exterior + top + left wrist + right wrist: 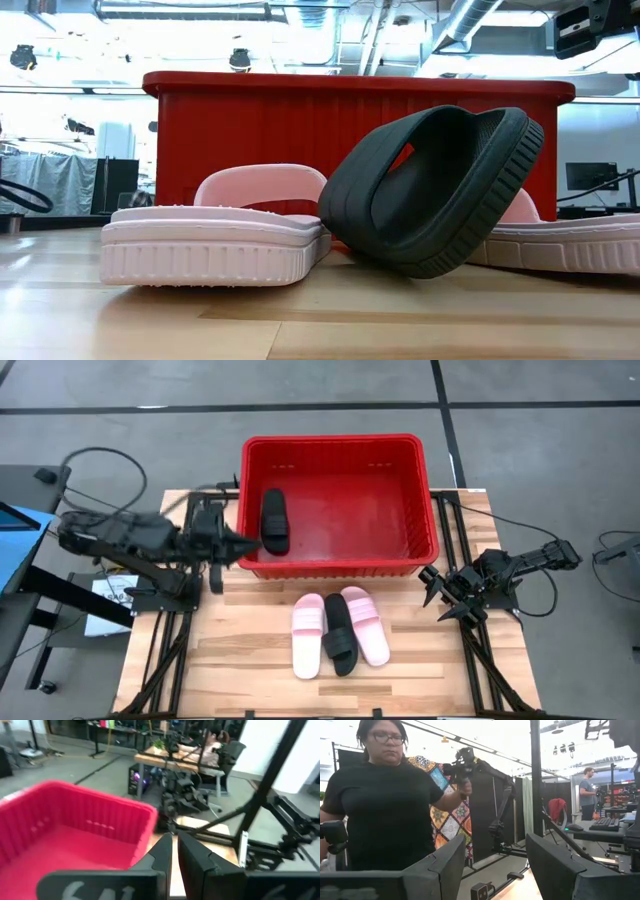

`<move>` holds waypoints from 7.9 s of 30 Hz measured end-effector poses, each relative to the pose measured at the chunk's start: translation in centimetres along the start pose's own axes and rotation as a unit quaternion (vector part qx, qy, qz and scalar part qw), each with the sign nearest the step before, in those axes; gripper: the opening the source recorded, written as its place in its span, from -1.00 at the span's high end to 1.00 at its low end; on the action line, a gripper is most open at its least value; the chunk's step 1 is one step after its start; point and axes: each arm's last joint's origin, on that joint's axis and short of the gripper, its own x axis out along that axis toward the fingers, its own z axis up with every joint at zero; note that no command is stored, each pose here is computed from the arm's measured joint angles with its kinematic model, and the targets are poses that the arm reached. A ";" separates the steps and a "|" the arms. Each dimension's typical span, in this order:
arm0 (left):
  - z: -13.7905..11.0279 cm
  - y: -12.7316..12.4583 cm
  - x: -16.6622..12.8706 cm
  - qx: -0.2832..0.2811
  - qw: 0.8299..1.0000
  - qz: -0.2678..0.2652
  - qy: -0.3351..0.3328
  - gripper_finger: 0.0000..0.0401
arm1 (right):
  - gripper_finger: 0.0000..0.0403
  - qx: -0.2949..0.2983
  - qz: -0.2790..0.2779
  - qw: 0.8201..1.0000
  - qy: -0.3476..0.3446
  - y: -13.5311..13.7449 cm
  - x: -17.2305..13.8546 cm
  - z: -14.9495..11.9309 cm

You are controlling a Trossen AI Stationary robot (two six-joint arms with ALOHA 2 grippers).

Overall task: Pick and place slides into bin
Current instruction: Put the black slide into the red bin

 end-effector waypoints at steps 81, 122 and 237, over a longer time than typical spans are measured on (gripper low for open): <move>-2.6 -1.6 0.9 0.018 0.999 -0.028 0.009 0.91 | 0.25 0.134 -0.281 0.921 0.235 -1.9 8.2 13.4; -2.8 -2.1 0.8 0.047 0.992 -0.117 0.029 0.91 | -0.27 0.604 -0.467 0.601 0.239 -0.2 21.0 -6.0; -2.5 -2.4 0.9 0.029 0.989 -0.146 0.022 0.91 | 0.84 0.407 -0.485 0.653 0.416 -1.9 25.8 -7.9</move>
